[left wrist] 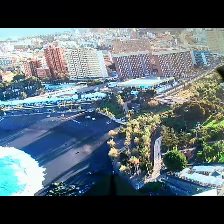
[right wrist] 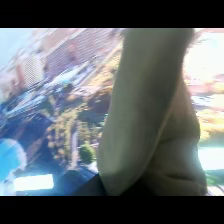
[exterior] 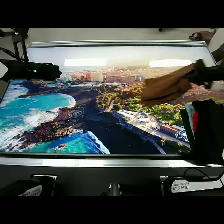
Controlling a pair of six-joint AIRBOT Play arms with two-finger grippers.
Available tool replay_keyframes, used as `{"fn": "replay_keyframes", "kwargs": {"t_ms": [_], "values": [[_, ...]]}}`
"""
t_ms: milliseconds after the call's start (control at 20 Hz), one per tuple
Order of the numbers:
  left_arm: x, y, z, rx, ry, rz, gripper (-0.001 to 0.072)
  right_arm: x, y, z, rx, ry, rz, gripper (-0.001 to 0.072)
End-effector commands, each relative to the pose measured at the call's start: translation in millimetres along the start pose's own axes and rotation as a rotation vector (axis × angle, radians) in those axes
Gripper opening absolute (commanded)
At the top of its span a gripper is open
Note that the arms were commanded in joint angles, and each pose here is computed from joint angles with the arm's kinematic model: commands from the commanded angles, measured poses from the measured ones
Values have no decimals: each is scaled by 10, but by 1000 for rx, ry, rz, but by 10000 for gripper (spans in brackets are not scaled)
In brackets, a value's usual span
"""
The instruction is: Fold the shirts.
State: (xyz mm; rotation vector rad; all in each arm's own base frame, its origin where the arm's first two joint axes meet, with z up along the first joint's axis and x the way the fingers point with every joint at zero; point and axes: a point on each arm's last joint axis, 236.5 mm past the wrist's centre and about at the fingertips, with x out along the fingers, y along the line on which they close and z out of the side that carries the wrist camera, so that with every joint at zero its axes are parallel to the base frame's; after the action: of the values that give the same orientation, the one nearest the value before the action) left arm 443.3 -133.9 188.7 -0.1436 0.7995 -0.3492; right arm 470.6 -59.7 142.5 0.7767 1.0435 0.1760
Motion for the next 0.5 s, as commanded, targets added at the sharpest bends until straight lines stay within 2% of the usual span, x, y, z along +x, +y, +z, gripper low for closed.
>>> {"fn": "replay_keyframes", "kwargs": {"t_ms": [0, 300, 450], "values": [[8, -33, 18, 25, -9, -5, 28, -987, -566, -59, 104, -58, -165, 25], [91, -90, -108, 69, 23, -16, 28, -2075, -1073, -6, 347, -349, -240, 25], [163, -67, -125, 66, 12, -13, 28, -2253, -1191, -374, 429, -276, -271, 26]]}}
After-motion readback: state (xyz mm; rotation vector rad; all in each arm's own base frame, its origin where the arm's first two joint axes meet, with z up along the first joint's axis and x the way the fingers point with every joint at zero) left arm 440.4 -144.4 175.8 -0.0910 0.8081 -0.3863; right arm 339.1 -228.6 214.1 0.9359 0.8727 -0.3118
